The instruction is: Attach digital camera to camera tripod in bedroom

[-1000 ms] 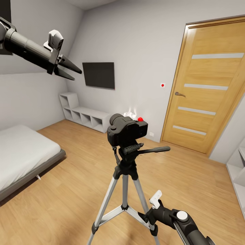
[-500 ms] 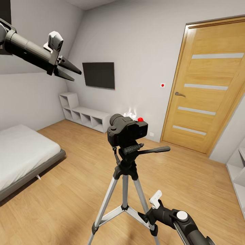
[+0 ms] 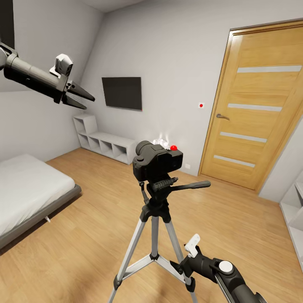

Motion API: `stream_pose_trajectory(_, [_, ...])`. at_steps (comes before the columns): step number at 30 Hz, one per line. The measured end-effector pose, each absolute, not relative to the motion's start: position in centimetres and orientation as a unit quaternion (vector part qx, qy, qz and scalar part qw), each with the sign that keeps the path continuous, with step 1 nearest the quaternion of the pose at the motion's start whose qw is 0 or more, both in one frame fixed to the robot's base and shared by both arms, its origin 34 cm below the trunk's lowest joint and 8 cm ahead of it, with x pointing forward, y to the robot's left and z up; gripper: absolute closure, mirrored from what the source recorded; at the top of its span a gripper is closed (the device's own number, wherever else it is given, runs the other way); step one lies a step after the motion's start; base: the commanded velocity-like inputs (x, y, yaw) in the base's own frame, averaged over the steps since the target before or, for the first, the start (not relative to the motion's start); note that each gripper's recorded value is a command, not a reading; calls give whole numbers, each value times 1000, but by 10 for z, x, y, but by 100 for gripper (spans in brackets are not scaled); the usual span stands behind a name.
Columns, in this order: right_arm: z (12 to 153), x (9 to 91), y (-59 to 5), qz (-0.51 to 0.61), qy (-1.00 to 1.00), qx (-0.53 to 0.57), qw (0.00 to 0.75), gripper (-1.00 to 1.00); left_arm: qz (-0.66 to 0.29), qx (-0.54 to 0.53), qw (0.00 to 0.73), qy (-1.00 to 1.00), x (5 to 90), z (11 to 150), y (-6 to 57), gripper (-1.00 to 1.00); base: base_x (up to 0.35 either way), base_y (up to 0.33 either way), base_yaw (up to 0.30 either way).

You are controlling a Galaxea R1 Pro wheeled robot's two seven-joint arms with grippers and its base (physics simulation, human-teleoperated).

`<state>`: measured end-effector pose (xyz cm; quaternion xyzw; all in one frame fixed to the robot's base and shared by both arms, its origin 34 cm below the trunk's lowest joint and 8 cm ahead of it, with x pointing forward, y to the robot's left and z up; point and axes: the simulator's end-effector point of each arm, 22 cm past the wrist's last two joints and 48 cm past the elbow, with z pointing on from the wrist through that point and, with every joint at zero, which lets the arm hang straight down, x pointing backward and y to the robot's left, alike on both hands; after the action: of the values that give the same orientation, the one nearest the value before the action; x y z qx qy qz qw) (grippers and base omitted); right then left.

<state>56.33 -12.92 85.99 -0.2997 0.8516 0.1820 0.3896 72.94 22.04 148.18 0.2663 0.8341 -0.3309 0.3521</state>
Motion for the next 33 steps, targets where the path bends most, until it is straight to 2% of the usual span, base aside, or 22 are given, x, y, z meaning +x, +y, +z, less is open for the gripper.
stream_pose_trajectory(10, [861, 564, -129, 182, 851, -300, 391, -100, -368, 225, 326, 841, 733, 1441, 240, -100, 0, 0, 0])
stream_pose_trajectory(33, [862, 564, -128, 183, 848, -302, 395, -100, -376, 206, 317, 846, 734, 1423, 254, -100, 0, 0, 0])
